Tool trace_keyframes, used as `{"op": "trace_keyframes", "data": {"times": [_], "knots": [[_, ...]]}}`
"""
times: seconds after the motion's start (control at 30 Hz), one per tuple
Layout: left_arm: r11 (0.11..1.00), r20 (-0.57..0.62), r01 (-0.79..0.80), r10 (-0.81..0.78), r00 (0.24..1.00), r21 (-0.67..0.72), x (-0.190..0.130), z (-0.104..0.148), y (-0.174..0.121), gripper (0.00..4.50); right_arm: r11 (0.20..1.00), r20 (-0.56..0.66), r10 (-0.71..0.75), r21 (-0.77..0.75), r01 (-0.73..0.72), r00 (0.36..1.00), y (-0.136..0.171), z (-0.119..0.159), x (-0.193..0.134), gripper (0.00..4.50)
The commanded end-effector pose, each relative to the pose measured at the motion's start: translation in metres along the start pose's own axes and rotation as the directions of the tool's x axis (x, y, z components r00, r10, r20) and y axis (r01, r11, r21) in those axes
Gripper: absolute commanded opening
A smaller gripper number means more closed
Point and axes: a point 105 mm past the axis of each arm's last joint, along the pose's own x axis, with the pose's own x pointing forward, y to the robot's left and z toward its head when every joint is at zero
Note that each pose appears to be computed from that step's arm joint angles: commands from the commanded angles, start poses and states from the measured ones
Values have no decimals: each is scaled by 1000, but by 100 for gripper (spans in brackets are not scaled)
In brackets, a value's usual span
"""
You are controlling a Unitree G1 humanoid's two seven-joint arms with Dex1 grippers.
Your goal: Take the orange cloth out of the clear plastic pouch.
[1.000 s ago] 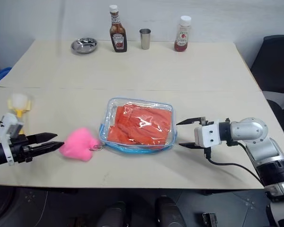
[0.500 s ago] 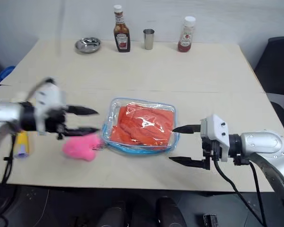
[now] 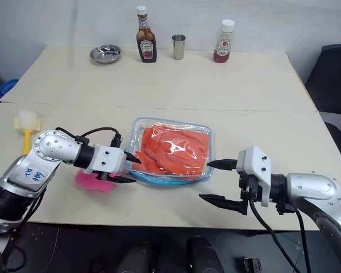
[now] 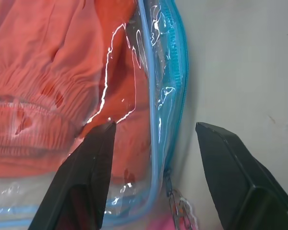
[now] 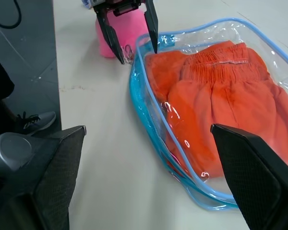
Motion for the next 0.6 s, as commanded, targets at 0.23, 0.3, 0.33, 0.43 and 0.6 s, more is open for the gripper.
{"op": "trace_keyframes", "data": {"times": [0.23,0.3,0.33,0.43,0.6], "knots": [[998,35,-55,55,998,10,7,0,10,3,997,2,-40,-66,40,999,1,7,-3,439],[997,98,-64,69,993,-53,9,5,10,3,997,-10,-43,-72,43,999,1,5,-3,439],[994,130,-64,75,989,-85,11,9,10,3,996,-16,-44,-75,43,999,1,4,-3,439],[959,296,-81,163,941,-270,14,33,18,3,995,-47,-48,-87,44,998,2,-4,0,439],[907,372,-89,256,892,-411,18,51,23,0,992,-65,-74,-104,67,995,-2,-16,15,398]]}}
